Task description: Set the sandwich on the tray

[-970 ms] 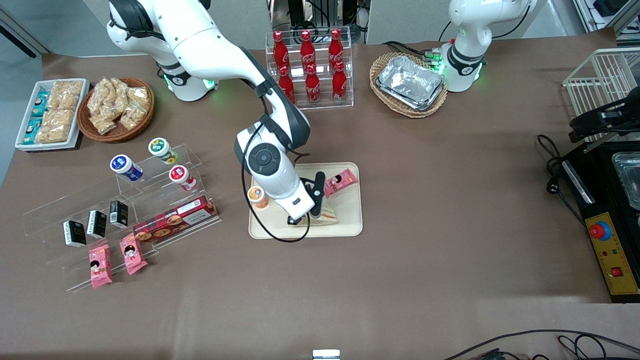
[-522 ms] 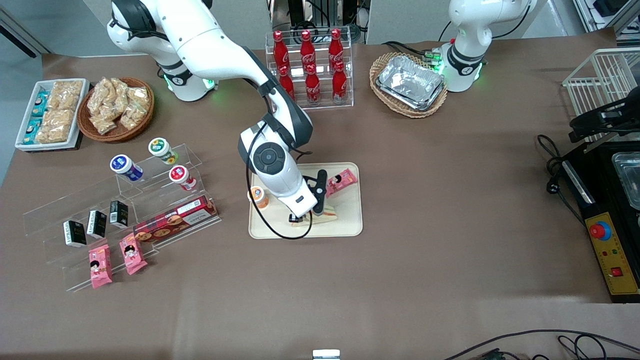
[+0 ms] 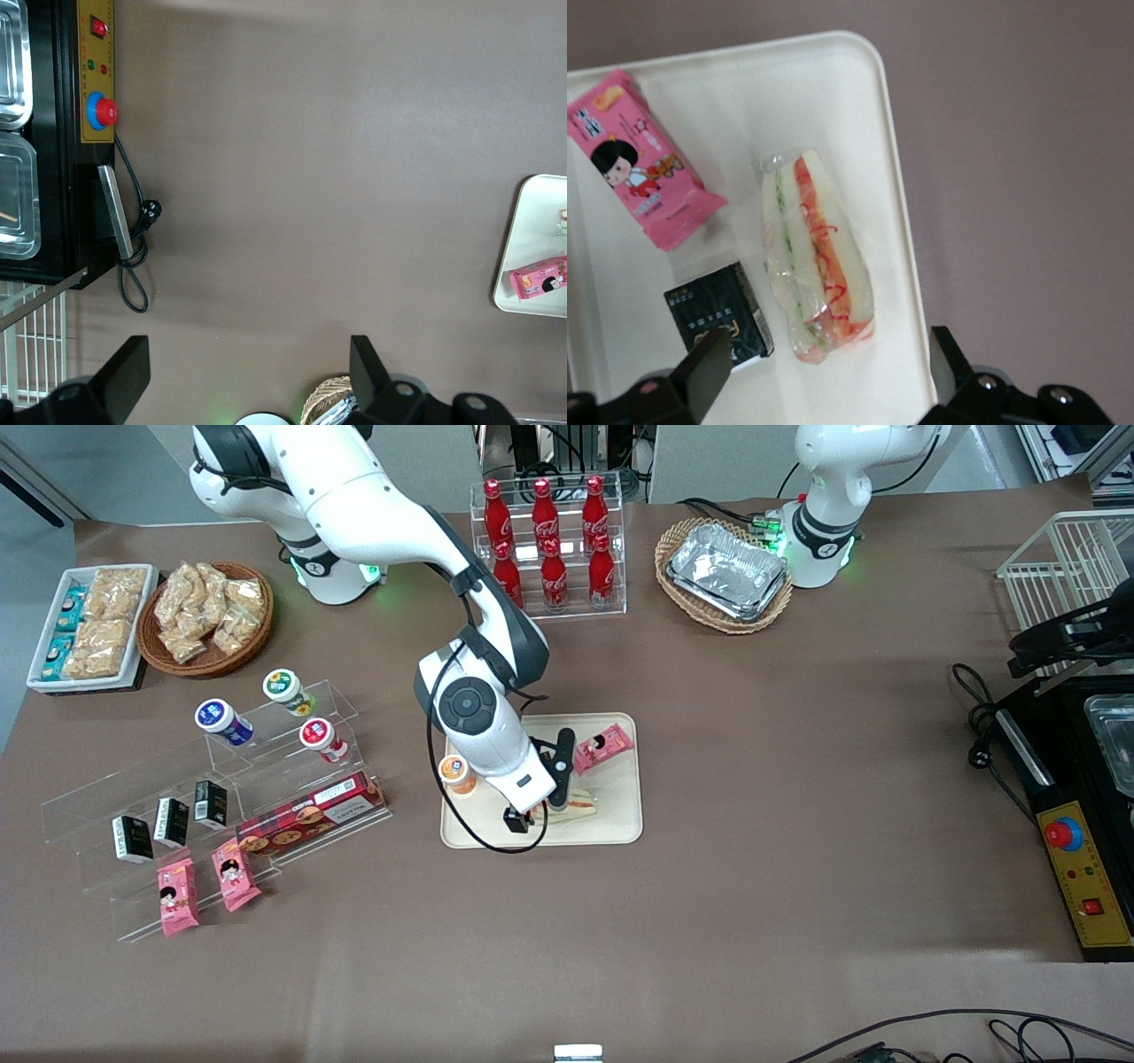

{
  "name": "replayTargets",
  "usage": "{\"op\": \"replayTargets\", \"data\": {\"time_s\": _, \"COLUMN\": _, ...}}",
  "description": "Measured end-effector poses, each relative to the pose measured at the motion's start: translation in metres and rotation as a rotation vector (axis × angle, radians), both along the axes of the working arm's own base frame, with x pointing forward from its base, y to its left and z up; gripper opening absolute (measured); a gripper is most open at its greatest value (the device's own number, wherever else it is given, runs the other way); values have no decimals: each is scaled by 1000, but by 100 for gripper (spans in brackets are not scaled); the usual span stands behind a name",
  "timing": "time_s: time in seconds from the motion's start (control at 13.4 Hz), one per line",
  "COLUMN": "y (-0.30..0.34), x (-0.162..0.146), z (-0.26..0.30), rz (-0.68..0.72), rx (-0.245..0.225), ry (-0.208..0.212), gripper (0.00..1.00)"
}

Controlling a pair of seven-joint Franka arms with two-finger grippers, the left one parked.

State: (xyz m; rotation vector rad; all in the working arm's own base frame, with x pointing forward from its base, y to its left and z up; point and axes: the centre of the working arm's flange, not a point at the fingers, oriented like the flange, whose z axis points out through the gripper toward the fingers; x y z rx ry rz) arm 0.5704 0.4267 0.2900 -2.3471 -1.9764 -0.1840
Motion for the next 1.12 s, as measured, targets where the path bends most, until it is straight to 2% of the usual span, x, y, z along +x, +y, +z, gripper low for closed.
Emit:
{"op": "replayTargets", "data": {"time_s": 0.22, "y": -2, "x": 1, "z": 45, "rz": -5, "rx": 35, "ry": -10, "gripper": 100}}
{"op": "replayTargets", "data": {"time_s": 0.45, "y": -26, "x": 6, "z": 99, "rz": -71, "rx": 95, "ry": 41, "gripper": 100}}
{"op": "replayTargets", "data": {"time_s": 0.67, "y": -64, "x": 9, "z": 158, "rz": -154, "rx": 128, "ry": 81, "gripper": 100}}
{"op": "replayTargets", "data": {"time_s": 0.97, "y": -90, "x": -10, "z": 224, "rz": -317, "rx": 152, "ry": 148, "gripper": 100}}
{"op": "replayTargets", "data": {"time_s": 1.12, "y": -107, "x": -21, "z": 255, "rz": -466, "rx": 133, "ry": 176, "gripper": 100}}
